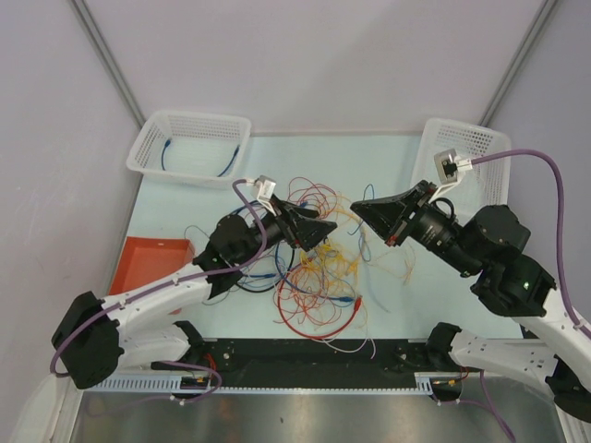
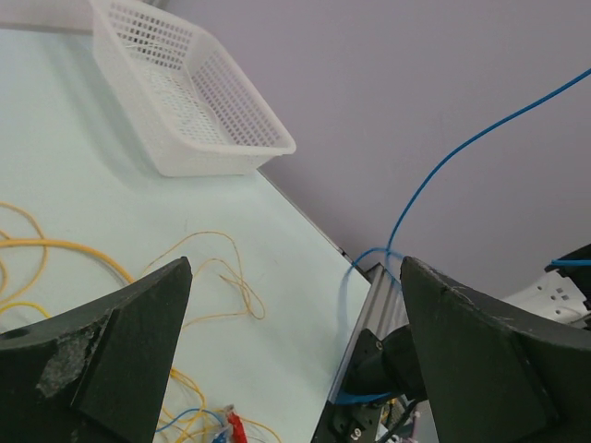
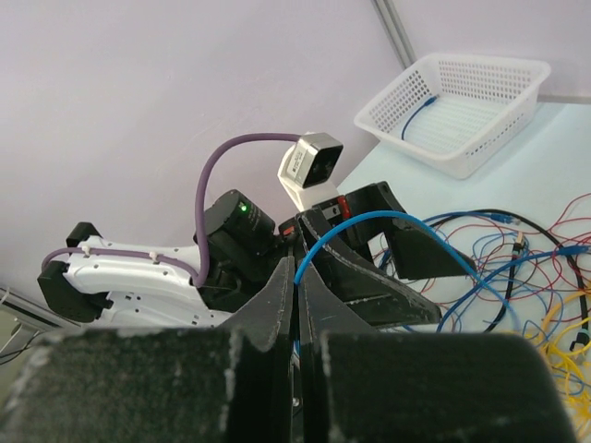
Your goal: Untangle the cables
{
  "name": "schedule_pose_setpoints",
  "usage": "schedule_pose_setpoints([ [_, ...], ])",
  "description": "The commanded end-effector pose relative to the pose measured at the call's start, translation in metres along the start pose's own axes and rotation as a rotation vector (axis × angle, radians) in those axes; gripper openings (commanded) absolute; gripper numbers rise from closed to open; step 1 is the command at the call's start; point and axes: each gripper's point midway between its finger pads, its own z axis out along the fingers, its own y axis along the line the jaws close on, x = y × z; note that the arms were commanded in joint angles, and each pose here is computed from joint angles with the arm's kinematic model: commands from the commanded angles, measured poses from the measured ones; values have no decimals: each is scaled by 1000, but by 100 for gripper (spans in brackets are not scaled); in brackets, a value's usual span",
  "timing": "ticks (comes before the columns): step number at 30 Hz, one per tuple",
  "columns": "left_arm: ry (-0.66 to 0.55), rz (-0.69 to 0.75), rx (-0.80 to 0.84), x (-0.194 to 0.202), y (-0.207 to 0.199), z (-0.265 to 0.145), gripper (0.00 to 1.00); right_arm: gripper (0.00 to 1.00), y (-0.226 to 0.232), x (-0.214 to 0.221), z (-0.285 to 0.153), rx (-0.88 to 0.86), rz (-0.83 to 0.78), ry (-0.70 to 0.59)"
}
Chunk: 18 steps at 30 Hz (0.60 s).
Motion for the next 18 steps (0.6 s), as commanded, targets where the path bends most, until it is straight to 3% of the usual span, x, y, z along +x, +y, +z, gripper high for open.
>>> schedule_pose_setpoints([
  [1,-66,-1,153,-20,-45,5,100,0,16,-24,-9,-42,10,-61],
  [18,-20,-85,274,-1,-64,20,98,0,23,-20,-3,-75,32,-40],
])
